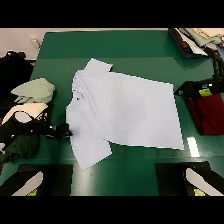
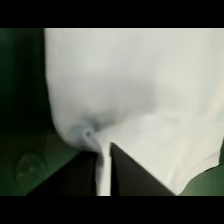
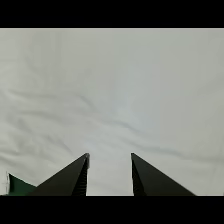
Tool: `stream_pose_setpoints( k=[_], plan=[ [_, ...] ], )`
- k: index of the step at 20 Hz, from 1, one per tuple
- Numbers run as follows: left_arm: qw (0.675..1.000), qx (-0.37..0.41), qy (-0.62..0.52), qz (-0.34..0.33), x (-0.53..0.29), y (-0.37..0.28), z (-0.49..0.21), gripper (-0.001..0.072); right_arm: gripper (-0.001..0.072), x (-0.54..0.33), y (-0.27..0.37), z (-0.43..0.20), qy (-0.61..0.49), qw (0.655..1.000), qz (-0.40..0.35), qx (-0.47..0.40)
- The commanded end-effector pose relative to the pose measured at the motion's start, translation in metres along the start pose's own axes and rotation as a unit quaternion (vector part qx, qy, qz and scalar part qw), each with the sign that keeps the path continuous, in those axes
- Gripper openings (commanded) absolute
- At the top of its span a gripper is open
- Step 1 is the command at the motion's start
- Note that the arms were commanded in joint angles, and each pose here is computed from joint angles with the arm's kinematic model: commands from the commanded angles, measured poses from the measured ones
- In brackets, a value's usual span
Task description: Fold the shirts.
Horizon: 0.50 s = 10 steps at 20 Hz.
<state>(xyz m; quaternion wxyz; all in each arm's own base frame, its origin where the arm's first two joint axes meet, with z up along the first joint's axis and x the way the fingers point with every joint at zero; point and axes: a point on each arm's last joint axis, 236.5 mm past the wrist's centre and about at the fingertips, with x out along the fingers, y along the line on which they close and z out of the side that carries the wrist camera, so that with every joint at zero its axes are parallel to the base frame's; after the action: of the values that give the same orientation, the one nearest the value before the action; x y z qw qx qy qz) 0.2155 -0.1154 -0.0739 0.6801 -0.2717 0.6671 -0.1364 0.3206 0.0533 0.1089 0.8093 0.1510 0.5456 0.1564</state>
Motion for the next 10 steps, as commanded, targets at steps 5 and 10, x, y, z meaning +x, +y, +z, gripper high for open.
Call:
stream_pose_setpoints(
  k=[5, 10],
  plan=[
    [0.999, 0.037, -0.026, -0.025, -0.022, -0.028, 0.023, 0.0020, 0.0319, 0.007, -0.101, -0.101, 0.116, 0.980, -0.079, 0.140],
    [0.996, 0.059, -0.055, -0.026, -0.035, -0.038, 0.042, 0.0021, 0.0439, 0.048, -0.150, -0.224, 0.194, 0.924, -0.086, 0.319]
  ],
)
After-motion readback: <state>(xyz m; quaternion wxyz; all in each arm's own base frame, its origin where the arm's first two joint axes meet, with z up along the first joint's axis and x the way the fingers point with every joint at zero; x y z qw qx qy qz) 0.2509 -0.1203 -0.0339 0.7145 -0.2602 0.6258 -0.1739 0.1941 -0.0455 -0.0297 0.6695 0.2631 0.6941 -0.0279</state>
